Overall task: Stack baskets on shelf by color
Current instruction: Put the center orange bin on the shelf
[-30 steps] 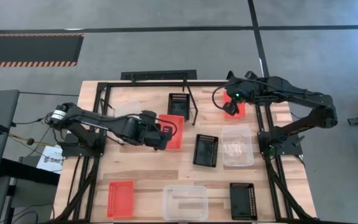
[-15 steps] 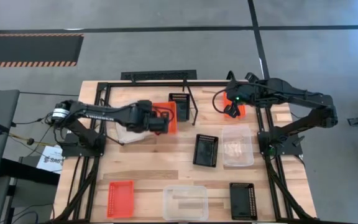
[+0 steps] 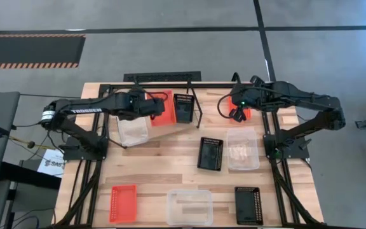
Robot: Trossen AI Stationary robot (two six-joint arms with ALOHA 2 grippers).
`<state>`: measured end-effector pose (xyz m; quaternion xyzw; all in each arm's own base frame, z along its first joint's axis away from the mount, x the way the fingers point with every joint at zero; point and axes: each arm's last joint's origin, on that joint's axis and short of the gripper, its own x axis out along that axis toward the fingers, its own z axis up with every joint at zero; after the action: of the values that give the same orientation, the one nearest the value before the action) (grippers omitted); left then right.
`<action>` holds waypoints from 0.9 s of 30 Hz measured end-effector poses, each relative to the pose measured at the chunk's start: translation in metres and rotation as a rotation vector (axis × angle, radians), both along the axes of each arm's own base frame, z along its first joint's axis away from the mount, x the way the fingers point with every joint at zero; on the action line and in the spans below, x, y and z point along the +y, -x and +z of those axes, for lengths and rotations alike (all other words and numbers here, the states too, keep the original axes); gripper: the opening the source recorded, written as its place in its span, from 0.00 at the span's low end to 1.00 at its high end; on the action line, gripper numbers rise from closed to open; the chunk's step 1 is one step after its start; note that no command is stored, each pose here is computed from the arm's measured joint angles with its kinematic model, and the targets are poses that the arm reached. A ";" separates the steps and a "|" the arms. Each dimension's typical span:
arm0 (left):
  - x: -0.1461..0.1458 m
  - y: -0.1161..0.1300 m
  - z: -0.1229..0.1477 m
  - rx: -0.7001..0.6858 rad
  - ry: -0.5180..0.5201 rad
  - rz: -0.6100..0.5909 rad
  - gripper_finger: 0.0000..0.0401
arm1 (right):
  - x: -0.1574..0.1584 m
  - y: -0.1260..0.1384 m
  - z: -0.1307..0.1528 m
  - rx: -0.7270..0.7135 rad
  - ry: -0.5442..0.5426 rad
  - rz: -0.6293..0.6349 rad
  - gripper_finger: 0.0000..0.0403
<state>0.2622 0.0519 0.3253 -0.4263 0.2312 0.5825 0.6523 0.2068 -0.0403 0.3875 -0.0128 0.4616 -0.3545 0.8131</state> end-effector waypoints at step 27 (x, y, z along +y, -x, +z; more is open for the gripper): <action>0.016 0.003 -0.085 0.025 0.284 -0.037 0.00 | 0.020 -0.004 0.000 -0.052 -0.026 0.044 0.00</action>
<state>0.2593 0.0684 0.2405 -0.5026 0.3272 0.5372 0.5931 0.2106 -0.0199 0.3879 -0.0032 0.4442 -0.3306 0.8327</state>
